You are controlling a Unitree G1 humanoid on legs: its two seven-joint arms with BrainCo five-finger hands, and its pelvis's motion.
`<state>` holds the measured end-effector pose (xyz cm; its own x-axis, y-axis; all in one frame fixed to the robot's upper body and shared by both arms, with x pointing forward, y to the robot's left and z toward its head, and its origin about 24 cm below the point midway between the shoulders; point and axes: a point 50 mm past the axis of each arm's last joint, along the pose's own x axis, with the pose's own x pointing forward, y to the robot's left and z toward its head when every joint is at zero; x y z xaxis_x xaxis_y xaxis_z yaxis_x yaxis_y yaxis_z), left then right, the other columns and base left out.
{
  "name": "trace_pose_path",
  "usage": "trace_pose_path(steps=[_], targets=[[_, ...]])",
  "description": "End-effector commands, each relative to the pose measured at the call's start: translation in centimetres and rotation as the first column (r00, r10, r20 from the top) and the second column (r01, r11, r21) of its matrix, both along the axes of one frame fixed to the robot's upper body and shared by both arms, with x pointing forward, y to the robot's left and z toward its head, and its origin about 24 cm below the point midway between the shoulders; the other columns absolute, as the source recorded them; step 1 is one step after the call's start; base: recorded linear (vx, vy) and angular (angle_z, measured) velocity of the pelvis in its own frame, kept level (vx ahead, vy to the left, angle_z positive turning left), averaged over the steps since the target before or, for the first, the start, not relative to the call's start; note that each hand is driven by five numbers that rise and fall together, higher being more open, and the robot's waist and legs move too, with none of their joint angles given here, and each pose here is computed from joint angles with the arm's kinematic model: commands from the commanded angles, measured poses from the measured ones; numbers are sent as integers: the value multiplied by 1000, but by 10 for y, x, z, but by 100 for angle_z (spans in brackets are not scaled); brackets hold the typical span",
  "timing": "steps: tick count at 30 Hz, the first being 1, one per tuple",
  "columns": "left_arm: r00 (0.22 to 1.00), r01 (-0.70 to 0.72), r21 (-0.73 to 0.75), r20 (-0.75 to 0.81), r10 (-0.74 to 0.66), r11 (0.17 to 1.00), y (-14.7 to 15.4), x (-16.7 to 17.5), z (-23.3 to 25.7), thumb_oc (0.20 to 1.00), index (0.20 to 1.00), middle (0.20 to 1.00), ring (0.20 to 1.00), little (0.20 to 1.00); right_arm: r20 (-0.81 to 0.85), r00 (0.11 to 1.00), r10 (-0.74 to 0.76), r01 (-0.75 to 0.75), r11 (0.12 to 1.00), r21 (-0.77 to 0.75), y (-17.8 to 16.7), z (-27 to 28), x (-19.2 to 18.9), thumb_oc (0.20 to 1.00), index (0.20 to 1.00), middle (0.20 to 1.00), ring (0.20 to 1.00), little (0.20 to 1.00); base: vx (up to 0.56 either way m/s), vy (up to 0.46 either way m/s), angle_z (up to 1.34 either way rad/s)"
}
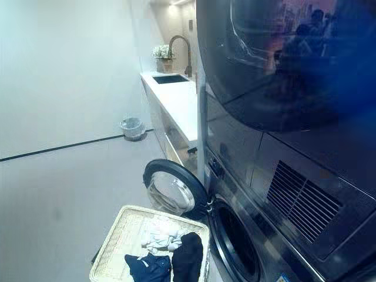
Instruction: Put the clothes into the washing machine.
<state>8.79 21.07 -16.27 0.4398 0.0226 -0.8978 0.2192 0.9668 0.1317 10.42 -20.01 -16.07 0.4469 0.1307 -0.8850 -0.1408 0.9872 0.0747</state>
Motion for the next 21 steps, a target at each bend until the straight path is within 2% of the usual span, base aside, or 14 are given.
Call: trace_pose_path(steps=[1, 19, 20, 21], targets=[[998, 11, -69, 59, -7, 998, -18, 25, 3, 1000, 1000, 1000, 1000, 1000, 51, 999, -5, 4, 1000, 16, 2, 6, 24, 1000, 1000, 1000, 1000, 1000, 117, -217, 13], [991, -134, 54, 27, 133, 989, -4, 15, 0, 1000, 1000, 1000, 1000, 1000, 43, 999, 2, -2, 1000, 8, 3, 4, 19, 1000, 1000, 1000, 1000, 1000, 23, 3, 0], [985, -164, 128, 73, 156, 978, 2, 19, 3, 1000, 1000, 1000, 1000, 1000, 48, 999, 7, -7, 1000, 2, 2, 4, 19, 1000, 1000, 1000, 1000, 1000, 67, 26, 0], [984, -168, 137, 78, 159, 976, 3, 20, 3, 1000, 1000, 1000, 1000, 1000, 50, 999, 7, -7, 1000, 1, 2, 5, 20, 1000, 1000, 1000, 1000, 1000, 88, 39, -1]])
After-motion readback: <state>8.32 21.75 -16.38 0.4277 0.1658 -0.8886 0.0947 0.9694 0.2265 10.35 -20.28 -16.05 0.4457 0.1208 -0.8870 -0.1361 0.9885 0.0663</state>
